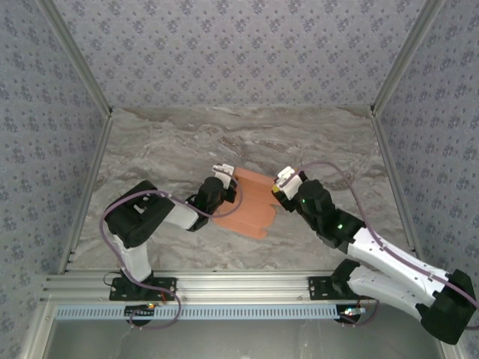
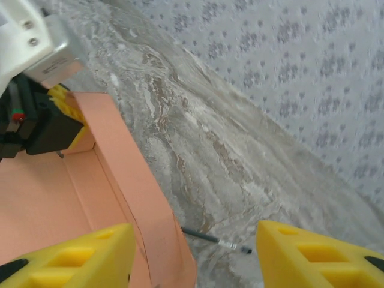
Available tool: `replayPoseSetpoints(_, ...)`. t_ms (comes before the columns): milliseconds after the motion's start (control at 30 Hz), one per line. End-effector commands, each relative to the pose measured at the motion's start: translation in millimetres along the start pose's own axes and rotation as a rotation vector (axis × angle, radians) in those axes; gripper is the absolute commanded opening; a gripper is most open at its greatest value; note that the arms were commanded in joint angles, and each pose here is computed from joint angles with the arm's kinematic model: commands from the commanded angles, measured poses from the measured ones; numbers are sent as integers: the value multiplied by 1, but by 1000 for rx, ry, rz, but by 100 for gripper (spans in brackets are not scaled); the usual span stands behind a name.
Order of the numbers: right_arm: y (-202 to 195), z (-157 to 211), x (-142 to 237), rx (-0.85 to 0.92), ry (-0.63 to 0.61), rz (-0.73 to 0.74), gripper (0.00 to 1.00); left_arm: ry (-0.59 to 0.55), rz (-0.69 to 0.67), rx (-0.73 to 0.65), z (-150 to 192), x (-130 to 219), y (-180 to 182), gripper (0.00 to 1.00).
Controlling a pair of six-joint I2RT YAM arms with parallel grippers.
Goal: Fold the paper box
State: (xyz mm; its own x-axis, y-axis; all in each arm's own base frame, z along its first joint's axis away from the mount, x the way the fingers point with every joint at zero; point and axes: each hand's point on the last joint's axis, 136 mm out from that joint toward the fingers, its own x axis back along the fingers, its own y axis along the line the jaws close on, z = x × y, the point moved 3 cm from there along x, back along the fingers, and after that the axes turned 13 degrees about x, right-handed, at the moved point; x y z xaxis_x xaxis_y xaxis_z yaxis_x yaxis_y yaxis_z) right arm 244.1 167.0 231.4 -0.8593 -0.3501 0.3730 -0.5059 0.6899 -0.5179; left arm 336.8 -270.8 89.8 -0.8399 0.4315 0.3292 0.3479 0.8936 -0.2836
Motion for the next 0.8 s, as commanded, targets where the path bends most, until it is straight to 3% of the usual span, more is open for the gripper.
replayPoseSetpoints(0,5,1,-3,-279,90,-66,58,-28,-37,32,-10,5,4,14)
replayPoseSetpoints(367,20,-5,-56,-534,364,-75,66,-25,-46,39,-9,5,5,14)
replayPoseSetpoints(767,33,17,-87,-726,460,-121,66,-27,-41,39,-9,4,3,14)
